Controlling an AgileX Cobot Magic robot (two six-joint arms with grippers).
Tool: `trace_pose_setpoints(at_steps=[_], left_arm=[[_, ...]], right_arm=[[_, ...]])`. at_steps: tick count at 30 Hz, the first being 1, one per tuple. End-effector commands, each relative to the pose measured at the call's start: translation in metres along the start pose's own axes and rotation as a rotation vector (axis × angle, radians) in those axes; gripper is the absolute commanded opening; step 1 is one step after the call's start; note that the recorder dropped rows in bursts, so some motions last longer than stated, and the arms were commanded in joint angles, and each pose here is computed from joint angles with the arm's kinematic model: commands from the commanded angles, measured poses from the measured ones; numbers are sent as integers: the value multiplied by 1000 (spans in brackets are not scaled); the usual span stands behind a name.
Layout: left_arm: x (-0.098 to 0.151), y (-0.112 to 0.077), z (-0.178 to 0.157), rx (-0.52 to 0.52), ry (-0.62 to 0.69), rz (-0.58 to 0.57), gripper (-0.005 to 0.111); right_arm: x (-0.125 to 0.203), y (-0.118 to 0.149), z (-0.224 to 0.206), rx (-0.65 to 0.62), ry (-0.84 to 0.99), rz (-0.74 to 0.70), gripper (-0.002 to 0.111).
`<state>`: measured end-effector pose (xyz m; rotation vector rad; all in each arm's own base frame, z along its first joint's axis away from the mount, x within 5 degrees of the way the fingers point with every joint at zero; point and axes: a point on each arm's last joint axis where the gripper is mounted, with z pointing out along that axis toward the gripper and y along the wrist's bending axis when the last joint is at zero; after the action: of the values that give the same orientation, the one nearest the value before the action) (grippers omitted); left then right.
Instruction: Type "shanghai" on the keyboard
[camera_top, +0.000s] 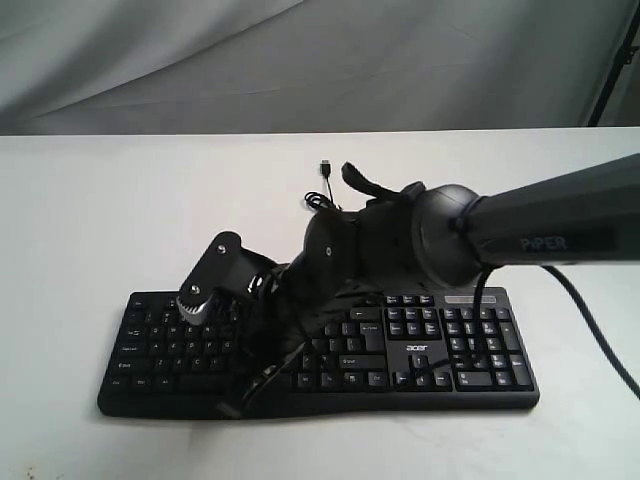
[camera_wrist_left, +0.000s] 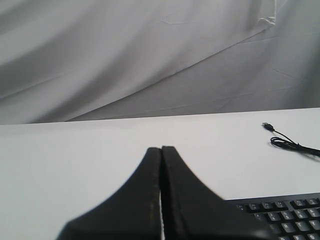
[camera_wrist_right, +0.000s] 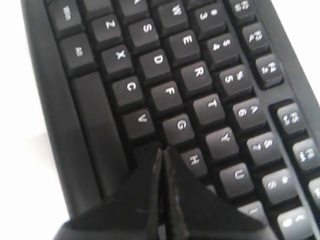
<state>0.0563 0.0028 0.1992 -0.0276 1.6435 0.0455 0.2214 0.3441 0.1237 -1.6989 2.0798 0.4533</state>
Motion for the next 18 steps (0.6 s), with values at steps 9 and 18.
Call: trace_pose_setpoints(at_steps=[9, 18], left_arm=[[0, 0, 0, 7, -7, -2, 0], [0, 0, 0, 7, -7, -2, 0]], right_arm=[[-24, -8, 6, -16, -24, -44, 0], [-23, -9, 9, -5, -27, -46, 0]])
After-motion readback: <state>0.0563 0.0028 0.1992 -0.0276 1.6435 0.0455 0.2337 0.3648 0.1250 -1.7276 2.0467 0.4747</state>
